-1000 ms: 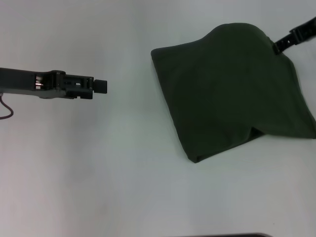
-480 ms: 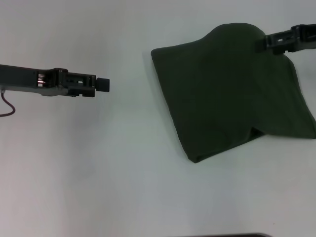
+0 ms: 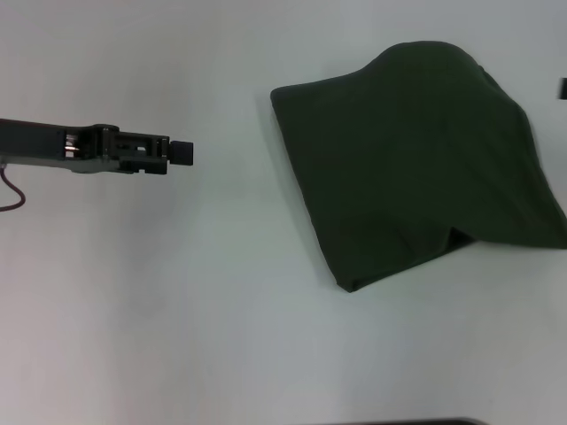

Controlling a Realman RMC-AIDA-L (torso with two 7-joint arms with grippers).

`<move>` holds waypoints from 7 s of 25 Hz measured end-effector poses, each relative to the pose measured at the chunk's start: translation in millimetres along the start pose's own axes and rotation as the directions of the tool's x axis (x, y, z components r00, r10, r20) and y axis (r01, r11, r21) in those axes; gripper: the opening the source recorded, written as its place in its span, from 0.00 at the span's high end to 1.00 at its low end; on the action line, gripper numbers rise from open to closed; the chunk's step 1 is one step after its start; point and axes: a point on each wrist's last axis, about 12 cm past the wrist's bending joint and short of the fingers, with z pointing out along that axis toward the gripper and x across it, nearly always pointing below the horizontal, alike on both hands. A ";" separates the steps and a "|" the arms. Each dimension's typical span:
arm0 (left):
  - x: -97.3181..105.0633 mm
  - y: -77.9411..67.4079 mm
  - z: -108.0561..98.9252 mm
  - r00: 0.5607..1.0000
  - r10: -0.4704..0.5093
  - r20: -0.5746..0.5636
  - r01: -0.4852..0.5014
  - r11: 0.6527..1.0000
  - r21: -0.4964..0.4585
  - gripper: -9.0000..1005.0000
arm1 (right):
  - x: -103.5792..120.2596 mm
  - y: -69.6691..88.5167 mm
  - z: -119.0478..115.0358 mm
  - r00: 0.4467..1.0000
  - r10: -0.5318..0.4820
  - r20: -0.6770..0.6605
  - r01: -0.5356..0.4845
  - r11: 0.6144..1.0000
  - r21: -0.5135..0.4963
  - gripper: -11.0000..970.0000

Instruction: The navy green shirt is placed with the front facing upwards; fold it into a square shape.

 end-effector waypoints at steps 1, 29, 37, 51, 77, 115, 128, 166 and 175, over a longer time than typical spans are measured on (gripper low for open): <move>0.2 0.7 0.1 1.000 -0.002 0.003 0.002 1.000 -0.003 0.22 | 7.0 -3.9 -5.7 1.000 0.005 0.028 -0.005 1.000 0.004 0.04; -7.6 -1.6 9.2 1.000 0.027 0.002 -0.027 1.000 -0.012 0.22 | -87.3 -7.7 45.0 0.939 0.308 -0.154 -0.250 0.918 0.309 0.05; -10.0 -3.1 10.3 0.999 0.032 0.004 -0.032 0.999 -0.008 0.22 | -82.7 -9.5 69.1 0.931 0.331 -0.153 -0.258 0.895 0.365 0.06; -11.1 -5.6 13.7 0.999 0.046 -0.004 -0.046 0.999 0.003 0.22 | -65.3 -4.6 103.9 0.922 0.347 -0.171 -0.269 0.892 0.362 0.18; -9.0 -5.9 15.4 0.999 0.043 -0.009 -0.043 0.999 0.009 0.22 | -49.4 -5.2 115.4 0.914 0.382 -0.136 -0.318 0.884 0.344 0.24; -7.8 -5.3 15.7 0.999 0.042 -0.011 -0.042 0.999 0.008 0.22 | -57.7 1.4 110.7 0.933 0.320 -0.165 -0.255 0.911 0.325 0.98; -9.6 -6.1 15.2 0.999 0.046 -0.008 -0.046 0.999 0.009 0.22 | -91.4 19.7 103.1 0.968 0.224 -0.110 -0.187 0.944 0.274 0.98; -31.4 -23.6 49.9 0.988 0.132 -0.076 -0.132 0.991 -0.007 0.22 | -101.2 35.3 110.4 0.962 0.163 -0.217 -0.117 0.971 0.210 0.45; -51.0 -28.8 85.6 0.980 0.191 -0.048 -0.195 0.973 -0.126 0.22 | -110.9 56.5 99.0 0.966 0.124 -0.227 -0.107 0.991 0.084 0.37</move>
